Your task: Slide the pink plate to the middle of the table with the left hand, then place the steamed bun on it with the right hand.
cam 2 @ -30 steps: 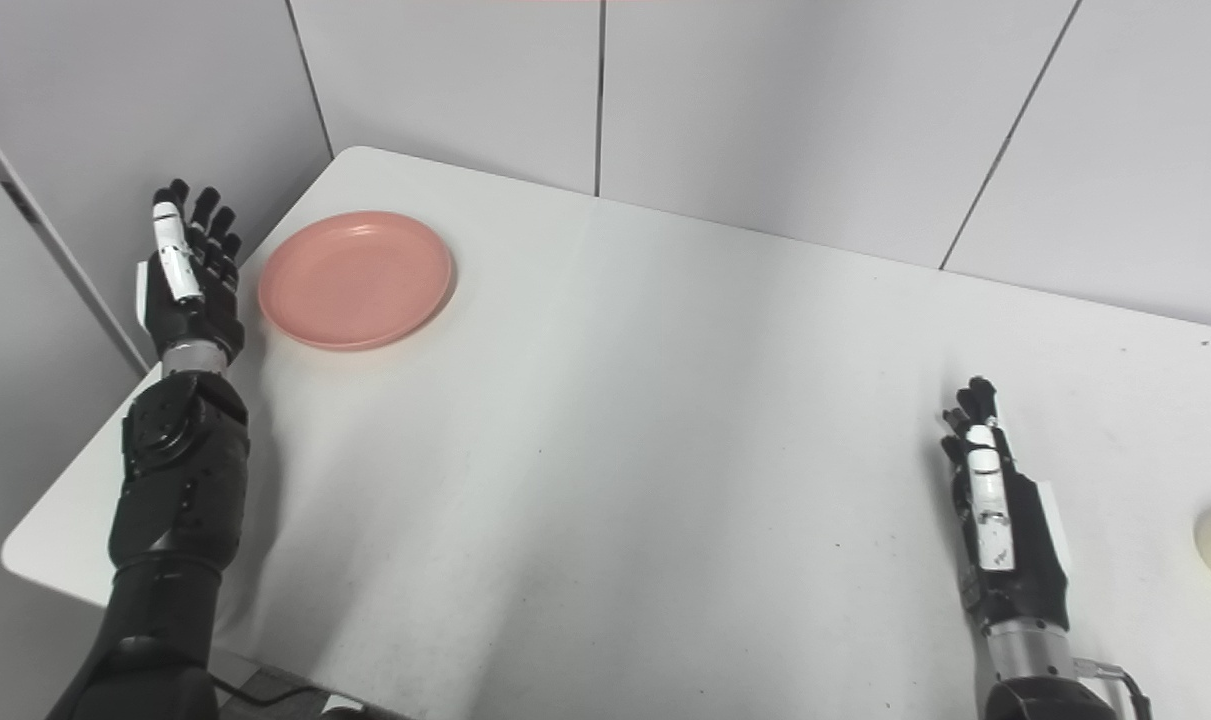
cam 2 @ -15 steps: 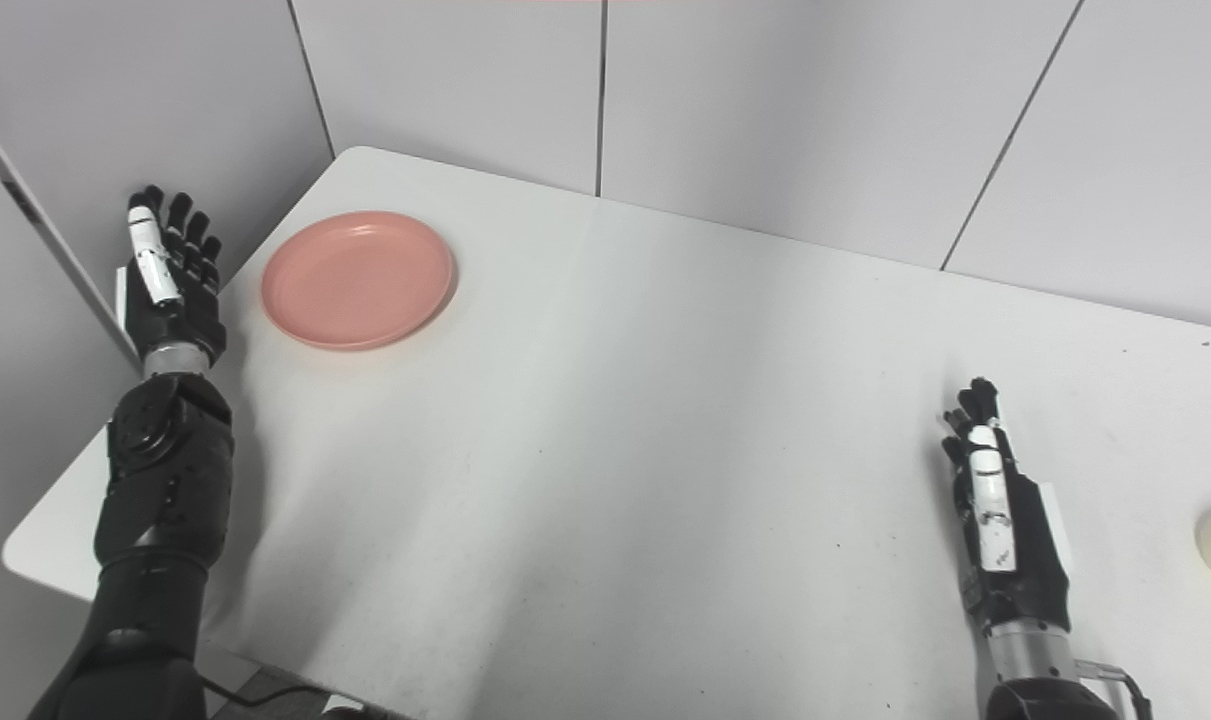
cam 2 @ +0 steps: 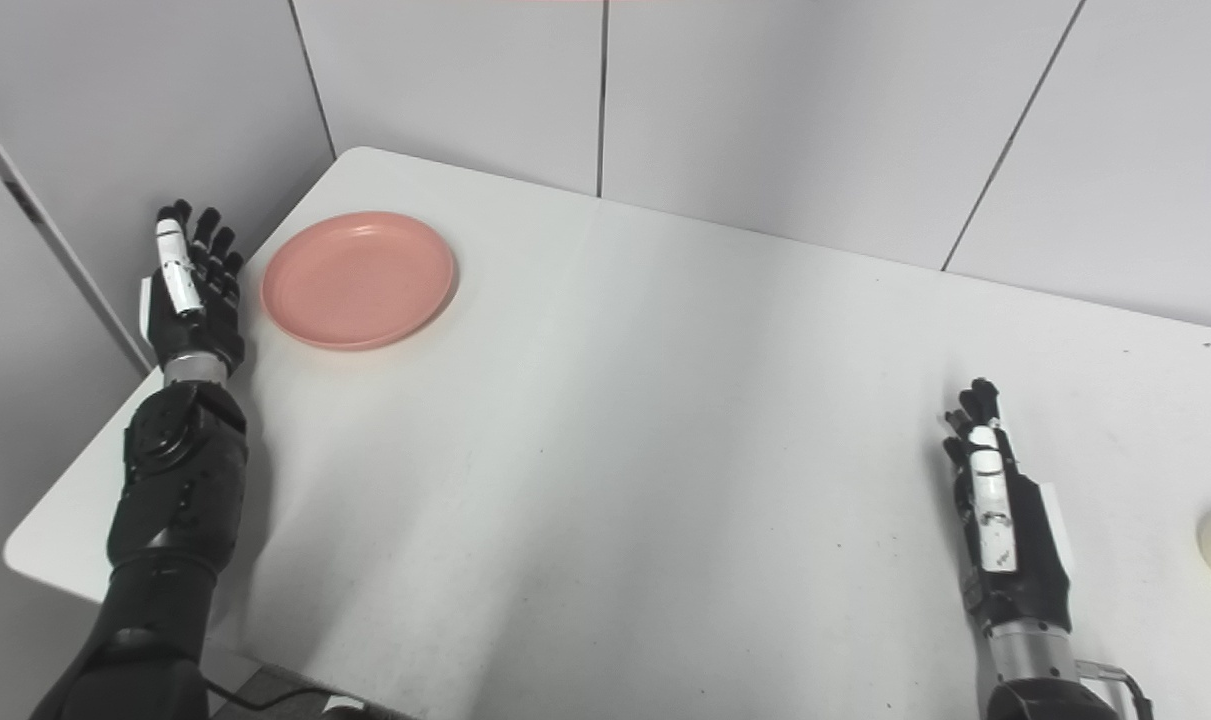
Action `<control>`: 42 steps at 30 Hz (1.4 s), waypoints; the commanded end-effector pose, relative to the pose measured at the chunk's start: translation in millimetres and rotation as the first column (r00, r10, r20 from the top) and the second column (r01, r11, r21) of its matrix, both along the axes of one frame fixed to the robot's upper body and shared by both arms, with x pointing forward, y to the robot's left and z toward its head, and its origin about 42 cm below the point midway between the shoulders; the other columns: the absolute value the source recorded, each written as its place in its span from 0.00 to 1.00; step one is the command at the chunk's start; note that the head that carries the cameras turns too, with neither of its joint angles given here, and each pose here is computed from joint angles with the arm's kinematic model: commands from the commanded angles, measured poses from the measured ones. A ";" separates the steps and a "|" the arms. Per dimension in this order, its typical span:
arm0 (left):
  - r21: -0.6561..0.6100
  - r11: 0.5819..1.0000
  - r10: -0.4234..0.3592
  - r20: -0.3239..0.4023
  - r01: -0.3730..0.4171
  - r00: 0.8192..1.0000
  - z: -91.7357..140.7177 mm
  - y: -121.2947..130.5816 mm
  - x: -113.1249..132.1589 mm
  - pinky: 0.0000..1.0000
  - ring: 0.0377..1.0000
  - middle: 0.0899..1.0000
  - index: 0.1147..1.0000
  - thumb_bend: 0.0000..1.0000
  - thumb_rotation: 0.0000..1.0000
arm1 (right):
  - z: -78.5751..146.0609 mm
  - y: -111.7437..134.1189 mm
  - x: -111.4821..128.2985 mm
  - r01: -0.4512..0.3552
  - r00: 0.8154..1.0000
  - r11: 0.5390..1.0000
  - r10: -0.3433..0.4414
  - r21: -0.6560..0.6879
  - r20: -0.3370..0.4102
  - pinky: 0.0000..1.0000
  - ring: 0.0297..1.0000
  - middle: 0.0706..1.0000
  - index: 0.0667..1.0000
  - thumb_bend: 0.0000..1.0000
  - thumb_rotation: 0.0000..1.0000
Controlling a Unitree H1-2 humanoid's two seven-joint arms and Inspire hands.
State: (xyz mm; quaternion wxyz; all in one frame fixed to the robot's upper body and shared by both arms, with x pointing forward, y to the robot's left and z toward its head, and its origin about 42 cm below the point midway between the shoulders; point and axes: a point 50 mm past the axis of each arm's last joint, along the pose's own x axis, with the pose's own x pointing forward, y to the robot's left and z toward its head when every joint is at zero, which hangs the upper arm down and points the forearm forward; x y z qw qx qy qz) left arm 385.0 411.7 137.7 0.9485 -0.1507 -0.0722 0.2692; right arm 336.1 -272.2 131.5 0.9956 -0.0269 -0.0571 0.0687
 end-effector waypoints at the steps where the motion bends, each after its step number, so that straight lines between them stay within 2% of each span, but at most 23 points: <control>1: 0.029 0.999 -0.020 0.027 0.020 0.999 12.8 1.1 11.5 1.00 0.96 0.94 0.95 0.45 1.00 | -8.4 -2.7 -7.3 0.012 0.999 1.000 -0.012 0.008 -0.041 1.00 1.00 1.00 1.00 0.12 1.00; 30: 0.000 0.984 -0.177 -0.058 0.177 0.983 -9.1 -41.6 33.5 0.98 0.95 0.93 0.94 0.44 1.00 | -5.3 2.9 -9.8 0.011 0.999 1.000 -0.011 -0.003 -0.031 1.00 1.00 1.00 1.00 0.11 1.00; 42: -0.003 0.969 -0.247 -0.088 0.248 0.965 -15.9 -57.3 37.8 0.98 0.94 0.93 0.94 0.44 1.00 | -7.9 7.6 -9.2 0.014 0.999 1.000 -0.014 -0.006 -0.030 1.00 1.00 1.00 1.00 0.13 1.00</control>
